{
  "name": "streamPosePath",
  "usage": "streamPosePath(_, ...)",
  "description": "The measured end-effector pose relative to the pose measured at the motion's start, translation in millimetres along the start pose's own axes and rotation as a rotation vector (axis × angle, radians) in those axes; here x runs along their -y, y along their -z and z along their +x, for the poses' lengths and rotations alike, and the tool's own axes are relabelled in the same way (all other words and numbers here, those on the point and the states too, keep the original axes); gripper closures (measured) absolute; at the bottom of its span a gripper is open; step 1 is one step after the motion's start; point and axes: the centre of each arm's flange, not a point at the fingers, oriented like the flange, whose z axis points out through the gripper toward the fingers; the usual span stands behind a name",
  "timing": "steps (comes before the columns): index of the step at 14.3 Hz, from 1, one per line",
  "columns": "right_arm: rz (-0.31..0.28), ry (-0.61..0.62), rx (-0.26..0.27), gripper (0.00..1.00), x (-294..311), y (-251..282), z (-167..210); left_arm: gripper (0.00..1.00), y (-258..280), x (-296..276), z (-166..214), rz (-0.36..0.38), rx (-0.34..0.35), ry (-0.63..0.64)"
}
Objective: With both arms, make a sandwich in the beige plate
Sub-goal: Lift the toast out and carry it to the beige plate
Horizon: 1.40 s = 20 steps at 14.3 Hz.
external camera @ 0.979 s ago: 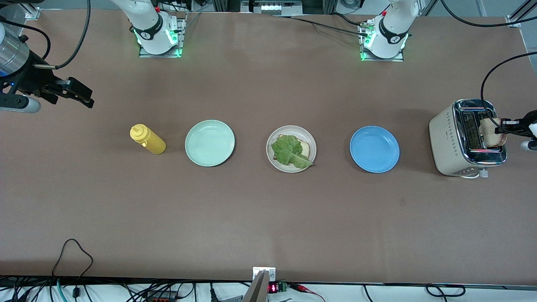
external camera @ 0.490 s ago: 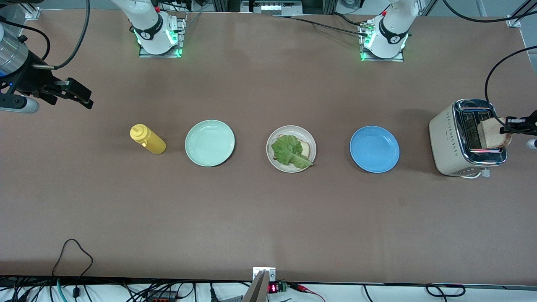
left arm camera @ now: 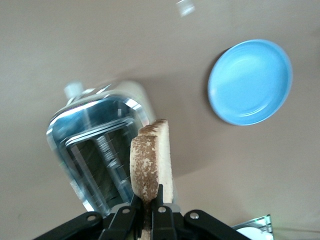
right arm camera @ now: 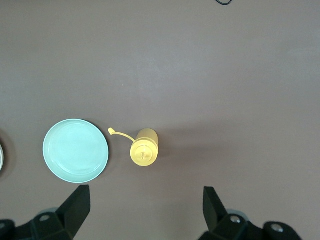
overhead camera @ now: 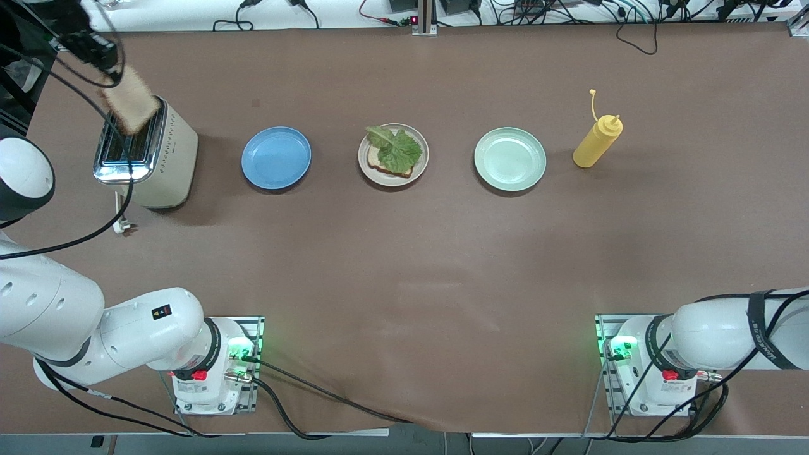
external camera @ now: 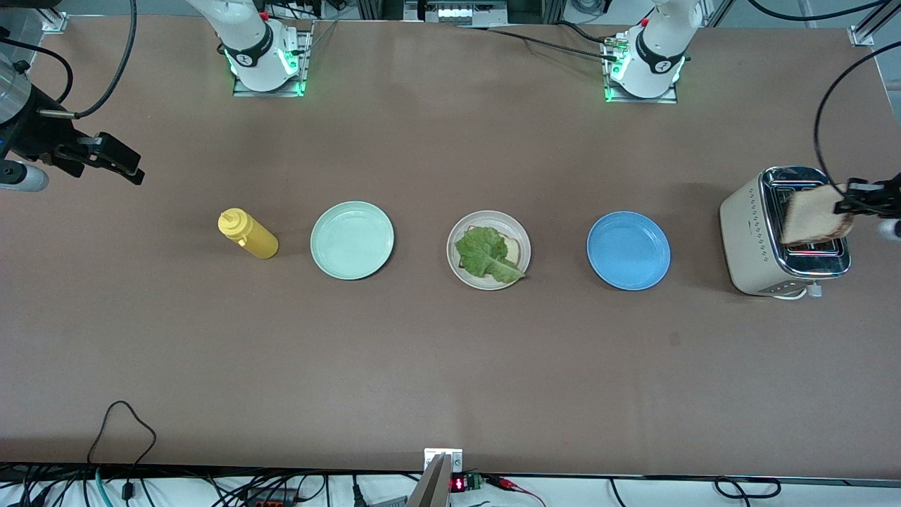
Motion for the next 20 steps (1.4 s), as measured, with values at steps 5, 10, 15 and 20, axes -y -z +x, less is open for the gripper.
streamPosePath(5,0.000,0.002,-0.001,0.00,1,0,0,0.91,4,-140,58,0.003,-0.003,-0.089)
streamPosePath(10,0.001,0.006,-0.001,0.00,2,0,0,0.91,-40,-257,97,-0.122,0.066,-0.085)
streamPosePath(15,0.001,0.018,-0.001,0.00,8,1,-1,0.91,-100,-302,147,-0.618,0.137,0.226)
streamPosePath(20,0.001,0.014,-0.002,0.00,6,1,-1,0.91,-143,-345,185,-0.927,0.100,0.258)
